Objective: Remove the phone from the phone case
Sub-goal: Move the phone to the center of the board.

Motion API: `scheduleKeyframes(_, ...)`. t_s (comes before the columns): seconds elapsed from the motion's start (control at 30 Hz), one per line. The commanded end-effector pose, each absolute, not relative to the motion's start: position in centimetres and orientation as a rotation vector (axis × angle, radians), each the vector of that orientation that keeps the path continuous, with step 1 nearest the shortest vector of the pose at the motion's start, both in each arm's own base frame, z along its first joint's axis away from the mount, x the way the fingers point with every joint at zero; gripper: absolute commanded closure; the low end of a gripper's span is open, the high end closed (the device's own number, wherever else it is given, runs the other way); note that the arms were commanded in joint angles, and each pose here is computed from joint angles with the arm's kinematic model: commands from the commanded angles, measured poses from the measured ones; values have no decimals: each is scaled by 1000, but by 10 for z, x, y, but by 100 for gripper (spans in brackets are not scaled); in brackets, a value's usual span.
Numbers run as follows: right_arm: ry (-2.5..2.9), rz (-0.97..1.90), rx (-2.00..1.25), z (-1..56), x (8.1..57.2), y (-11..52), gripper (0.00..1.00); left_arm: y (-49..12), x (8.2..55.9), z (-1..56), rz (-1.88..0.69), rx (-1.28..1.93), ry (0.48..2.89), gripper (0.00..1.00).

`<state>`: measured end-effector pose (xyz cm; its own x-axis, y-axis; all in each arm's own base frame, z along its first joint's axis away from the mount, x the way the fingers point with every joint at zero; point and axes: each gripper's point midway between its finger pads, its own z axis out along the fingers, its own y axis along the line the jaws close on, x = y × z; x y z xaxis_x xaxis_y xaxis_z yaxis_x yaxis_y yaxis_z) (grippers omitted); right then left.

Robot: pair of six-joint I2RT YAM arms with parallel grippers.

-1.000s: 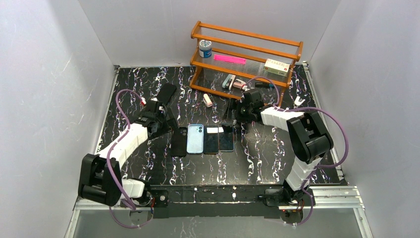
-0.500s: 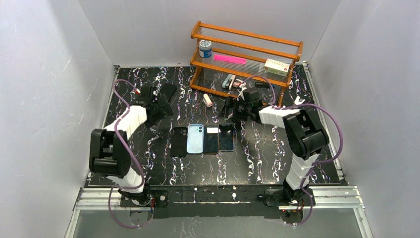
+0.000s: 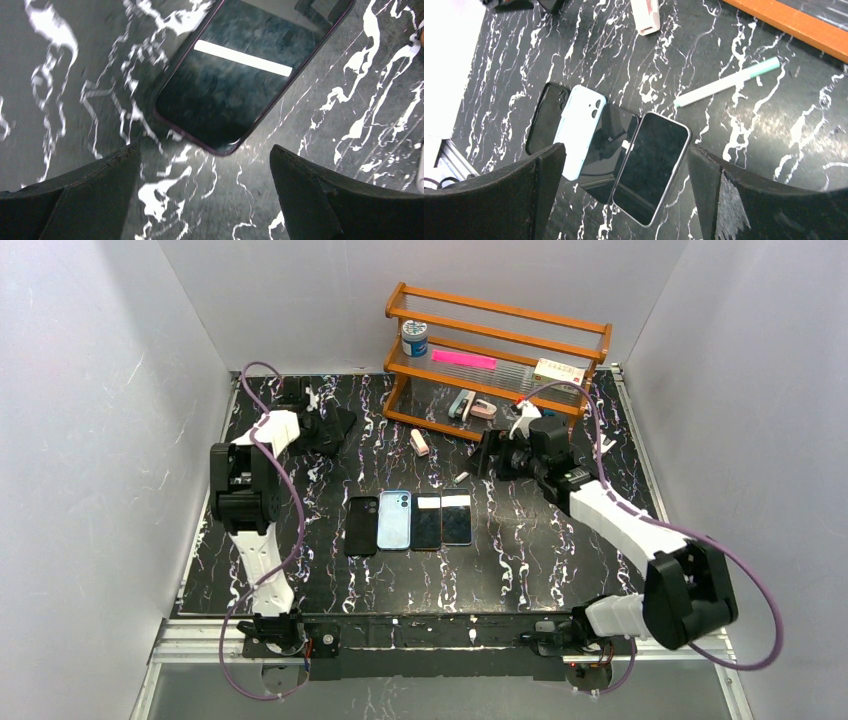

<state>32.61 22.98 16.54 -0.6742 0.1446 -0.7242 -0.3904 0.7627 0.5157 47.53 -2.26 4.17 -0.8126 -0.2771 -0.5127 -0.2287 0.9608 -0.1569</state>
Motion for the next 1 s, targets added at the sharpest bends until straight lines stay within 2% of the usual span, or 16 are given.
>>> scheduleKeyframes(0.0,2212,774,-163,156,302,209,1,-30,502,65,-141,-61,2516,2)
scheduleKeyframes(0.37,2242,685,-108,161,280,184,1,-51,542,50,-276,162,2483,2)
scheduleKeyframes(0.6,2250,675,-98,164,277,181,1,-51,557,47,-257,288,2443,2)
scheduleKeyframes(0.97,2254,696,-71,169,271,181,1,-54,543,6,-246,364,2519,2)
